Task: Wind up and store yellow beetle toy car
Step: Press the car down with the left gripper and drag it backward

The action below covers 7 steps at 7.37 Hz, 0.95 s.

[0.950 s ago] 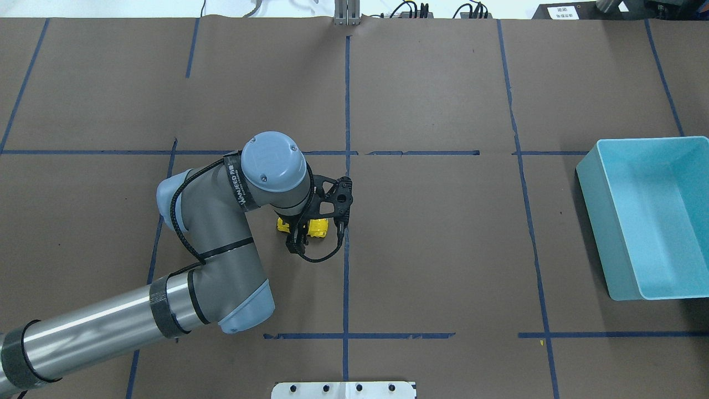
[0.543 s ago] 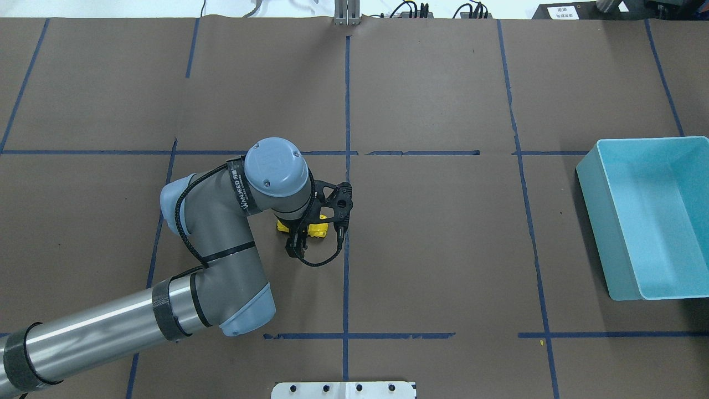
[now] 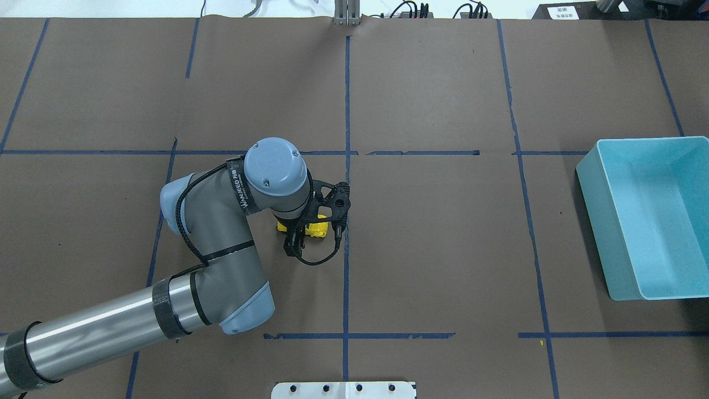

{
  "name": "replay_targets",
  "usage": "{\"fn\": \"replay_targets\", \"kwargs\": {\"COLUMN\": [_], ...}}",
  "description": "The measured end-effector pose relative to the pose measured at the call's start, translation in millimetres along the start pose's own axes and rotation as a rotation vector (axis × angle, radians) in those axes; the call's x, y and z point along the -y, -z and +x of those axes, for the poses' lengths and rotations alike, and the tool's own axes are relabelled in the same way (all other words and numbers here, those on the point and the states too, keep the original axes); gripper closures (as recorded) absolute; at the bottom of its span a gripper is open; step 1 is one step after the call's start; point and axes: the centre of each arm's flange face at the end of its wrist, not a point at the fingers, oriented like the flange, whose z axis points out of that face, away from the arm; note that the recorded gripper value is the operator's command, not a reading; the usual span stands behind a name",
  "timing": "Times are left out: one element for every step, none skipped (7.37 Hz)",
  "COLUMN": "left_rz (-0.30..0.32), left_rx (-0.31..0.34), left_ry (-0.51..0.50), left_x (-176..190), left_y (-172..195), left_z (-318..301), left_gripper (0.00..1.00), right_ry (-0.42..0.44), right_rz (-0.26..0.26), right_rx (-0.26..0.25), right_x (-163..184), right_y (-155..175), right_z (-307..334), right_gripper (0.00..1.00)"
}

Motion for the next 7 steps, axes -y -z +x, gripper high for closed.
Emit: {"fn": "replay_targets", "kwargs": {"left_rz": [-0.001,-0.002,-0.002,-0.002,0.001,0.015,0.033], "left_rx": [0.001,0.001,0.002,0.005,0.011,0.023,0.034], "left_ry": [0.001,0.001,-0.002,-0.008,-0.01,-0.012,-0.011], "left_x": [-0.5,-1.0,-1.9,-3.4,-6.1,-8.7,-11.3], "left_y": [-0.1,-0.4,-0.2,0.8,2.3,5.7,10.5], "left_z": [-0.7,-0.9,-1.8,-4.0,-7.5,-12.5,-18.2], "left_gripper": [0.27,0.43,0.56,0.75,0.91,0.96,0.99], "right_ry": [0.0,0.0,0.0,0.001,0.001,0.001,0.001], "right_rz": [0.0,0.0,0.0,0.001,0.001,0.001,0.001], "right_rx": [0.0,0.0,0.001,0.0,0.0,0.0,0.0], "right_x": [0.0,0.0,0.0,0.2,0.2,0.1,0.2], "right_y": [0.0,-0.1,0.1,0.4,0.3,0.1,0.1], "right_z": [0.0,0.1,-0.1,-0.3,-0.3,-0.1,0.0], "right_gripper": [0.0,0.0,0.0,0.0,0.0,0.0,0.0]}}
